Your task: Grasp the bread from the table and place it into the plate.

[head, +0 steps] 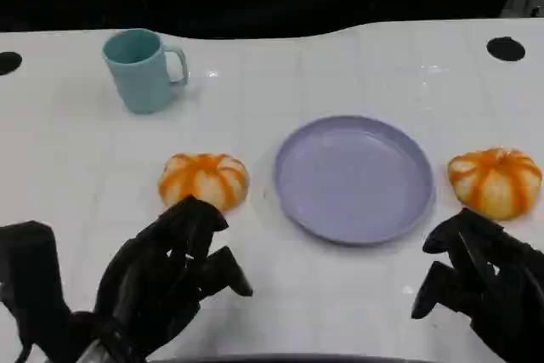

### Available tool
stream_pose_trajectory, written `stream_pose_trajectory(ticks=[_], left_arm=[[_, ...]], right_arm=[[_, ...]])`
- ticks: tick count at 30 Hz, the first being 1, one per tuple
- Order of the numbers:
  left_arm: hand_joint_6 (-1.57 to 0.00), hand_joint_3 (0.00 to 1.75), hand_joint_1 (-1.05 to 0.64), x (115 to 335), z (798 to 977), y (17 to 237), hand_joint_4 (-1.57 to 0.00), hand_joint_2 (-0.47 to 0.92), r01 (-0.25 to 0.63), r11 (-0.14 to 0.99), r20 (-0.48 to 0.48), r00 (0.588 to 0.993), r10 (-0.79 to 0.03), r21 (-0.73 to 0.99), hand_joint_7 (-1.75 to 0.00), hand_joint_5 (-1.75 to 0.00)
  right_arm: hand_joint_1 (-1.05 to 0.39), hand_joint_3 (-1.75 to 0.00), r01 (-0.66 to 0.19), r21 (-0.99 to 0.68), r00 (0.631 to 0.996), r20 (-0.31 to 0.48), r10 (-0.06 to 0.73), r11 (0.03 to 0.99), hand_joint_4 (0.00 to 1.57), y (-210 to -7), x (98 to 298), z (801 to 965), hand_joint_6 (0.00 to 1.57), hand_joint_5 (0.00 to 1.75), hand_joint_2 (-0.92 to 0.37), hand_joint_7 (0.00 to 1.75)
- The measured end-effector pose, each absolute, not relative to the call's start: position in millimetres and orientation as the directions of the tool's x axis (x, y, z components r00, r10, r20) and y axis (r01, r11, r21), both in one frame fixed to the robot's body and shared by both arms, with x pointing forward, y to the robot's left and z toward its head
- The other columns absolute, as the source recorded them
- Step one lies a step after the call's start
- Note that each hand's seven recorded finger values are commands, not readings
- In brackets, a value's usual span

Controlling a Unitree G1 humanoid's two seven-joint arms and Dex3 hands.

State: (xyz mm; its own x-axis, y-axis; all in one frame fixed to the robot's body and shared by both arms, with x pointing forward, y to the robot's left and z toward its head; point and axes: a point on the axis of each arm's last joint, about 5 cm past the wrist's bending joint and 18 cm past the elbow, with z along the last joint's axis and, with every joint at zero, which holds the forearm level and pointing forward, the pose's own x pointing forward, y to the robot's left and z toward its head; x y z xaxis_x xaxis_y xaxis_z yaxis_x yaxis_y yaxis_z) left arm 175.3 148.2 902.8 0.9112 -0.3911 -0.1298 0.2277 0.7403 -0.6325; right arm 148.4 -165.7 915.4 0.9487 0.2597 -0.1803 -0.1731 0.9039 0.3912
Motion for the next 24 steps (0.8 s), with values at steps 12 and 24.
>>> stream_pose_trajectory(ticks=[12, 24], left_arm=[[-0.54, 0.48, -0.53, 175.3, 902.6, 148.1, -0.78, 0.92, 0.227, 0.74, -0.13, 0.911, -0.391, -0.633, -1.75, -1.75], [-0.52, 0.37, -0.61, 176.0, 902.9, 150.5, -0.61, 0.92, 0.261, 0.765, -0.113, 0.91, -0.398, -0.589, -1.37, -1.63]], right_arm=[[-0.46, -0.39, -0.173, 0.391, 0.948, -0.181, 0.26, 0.904, 0.64, -165.7, 148.4, 915.2, 0.49, 1.75, -0.92, 1.63], [-0.45, -0.38, -0.177, 0.387, 0.948, -0.18, 0.263, 0.905, 0.64, -165.1, 148.5, 915.1, 0.49, 1.75, -0.92, 1.62]])
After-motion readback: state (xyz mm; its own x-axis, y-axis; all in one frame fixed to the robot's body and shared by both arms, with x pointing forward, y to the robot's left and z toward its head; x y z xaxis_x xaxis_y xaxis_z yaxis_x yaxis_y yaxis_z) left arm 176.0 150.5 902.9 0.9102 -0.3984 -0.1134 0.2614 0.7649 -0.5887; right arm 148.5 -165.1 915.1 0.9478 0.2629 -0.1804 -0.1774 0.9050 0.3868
